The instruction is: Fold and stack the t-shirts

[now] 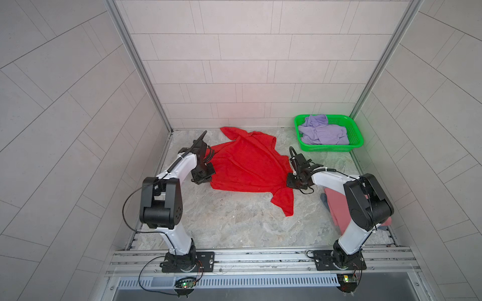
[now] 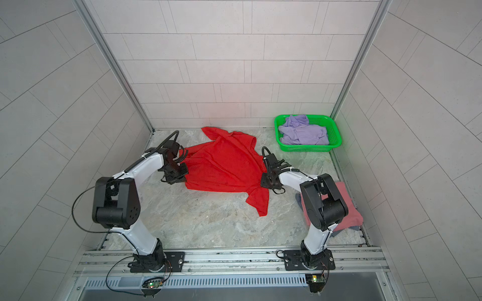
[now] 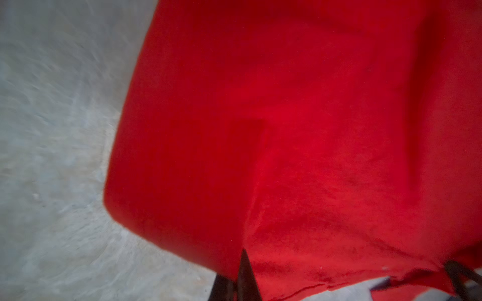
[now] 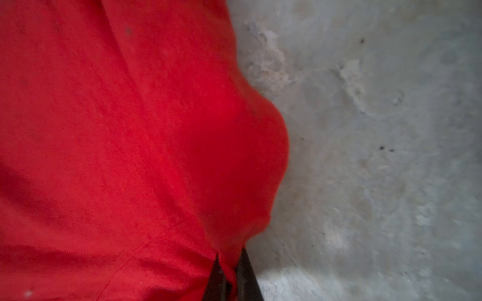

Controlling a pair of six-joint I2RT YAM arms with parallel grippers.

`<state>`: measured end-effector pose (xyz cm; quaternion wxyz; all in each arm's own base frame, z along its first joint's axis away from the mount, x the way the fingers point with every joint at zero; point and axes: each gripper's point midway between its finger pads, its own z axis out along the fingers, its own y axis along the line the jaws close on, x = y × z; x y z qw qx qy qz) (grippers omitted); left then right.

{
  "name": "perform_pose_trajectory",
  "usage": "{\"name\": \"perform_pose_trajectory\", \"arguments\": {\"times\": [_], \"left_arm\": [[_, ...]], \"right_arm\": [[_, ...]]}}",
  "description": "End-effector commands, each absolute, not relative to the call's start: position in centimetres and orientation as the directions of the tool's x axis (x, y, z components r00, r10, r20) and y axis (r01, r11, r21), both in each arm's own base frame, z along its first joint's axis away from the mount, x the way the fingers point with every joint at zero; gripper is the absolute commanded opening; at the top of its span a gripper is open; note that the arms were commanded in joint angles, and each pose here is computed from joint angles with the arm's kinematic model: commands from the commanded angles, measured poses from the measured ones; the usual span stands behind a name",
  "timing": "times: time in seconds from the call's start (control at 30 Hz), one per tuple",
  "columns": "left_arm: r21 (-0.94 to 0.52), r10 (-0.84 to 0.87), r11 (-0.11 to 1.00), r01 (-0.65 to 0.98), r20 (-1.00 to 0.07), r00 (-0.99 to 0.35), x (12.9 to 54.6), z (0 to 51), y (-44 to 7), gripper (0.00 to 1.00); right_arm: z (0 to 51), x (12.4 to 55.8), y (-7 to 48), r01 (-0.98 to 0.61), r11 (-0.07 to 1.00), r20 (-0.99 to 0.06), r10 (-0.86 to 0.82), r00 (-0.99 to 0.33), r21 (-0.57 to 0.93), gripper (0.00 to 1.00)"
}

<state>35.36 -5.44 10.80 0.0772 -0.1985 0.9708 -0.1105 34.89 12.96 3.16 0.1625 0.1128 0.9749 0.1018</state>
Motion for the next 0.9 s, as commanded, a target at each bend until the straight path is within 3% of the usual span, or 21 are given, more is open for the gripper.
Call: {"name": "perform_pose_trajectory", "arguments": {"times": [0.0, 0.03, 0.1, 0.13, 0.23, 0.33, 0.47, 0.6, 0.87], "left_arm": [[-0.272, -0.299, 0.927, -0.257, -0.123, -0.946, 35.7, 15.3, -7.6, 0.0], [-0.301, -0.269, 0.928, -0.219, -0.138, -0.953, 36.9, 16.1, -9.1, 0.12], [-0.326, -0.211, 0.934, -0.149, -0.166, -0.963, 39.9, 16.6, -11.9, 0.53], [-0.326, -0.186, 0.938, -0.122, -0.173, -0.967, 41.6, 16.4, -13.1, 0.61], [-0.291, -0.184, 0.95, -0.116, -0.218, -0.958, 46.4, 16.6, -13.6, 0.64], [-0.252, -0.197, 0.959, -0.131, -0.258, -0.946, 48.3, 17.4, -12.3, 0.64], [-0.213, -0.215, 0.964, -0.162, -0.258, -0.942, 46.6, 16.8, -10.0, 0.65], [-0.314, -0.316, 0.916, -0.25, -0.18, -0.932, 43.7, 13.3, -8.5, 0.63], [-0.409, -0.436, 0.83, -0.379, -0.053, -0.898, 43.4, 8.0, -9.5, 0.59]], "right_arm": [[4.2, 33.9, 11.5, 0.191, 0.961, -0.293, 0.245, -0.924, 0.201, 0.07], [4.2, 34.0, 11.0, 0.206, 0.958, -0.294, 0.258, -0.92, 0.198, 0.07], [4.1, 34.4, 10.3, 0.236, 0.95, -0.289, 0.289, -0.913, 0.203, 0.08], [4.0, 34.7, 9.9, 0.254, 0.945, -0.285, 0.307, -0.908, 0.208, 0.09], [4.1, 35.6, 9.3, 0.278, 0.932, -0.285, 0.339, -0.897, 0.234, 0.1], [4.5, 36.2, 9.4, 0.268, 0.931, -0.288, 0.336, -0.897, 0.249, 0.14], [5.3, 36.2, 9.3, 0.277, 0.926, -0.304, 0.35, -0.886, 0.258, 0.27], [6.5, 35.8, 9.2, 0.288, 0.916, -0.321, 0.372, -0.871, 0.279, 0.41], [8.3, 33.8, 8.7, 0.286, 0.909, -0.35, 0.385, -0.854, 0.303, 0.46]]}}
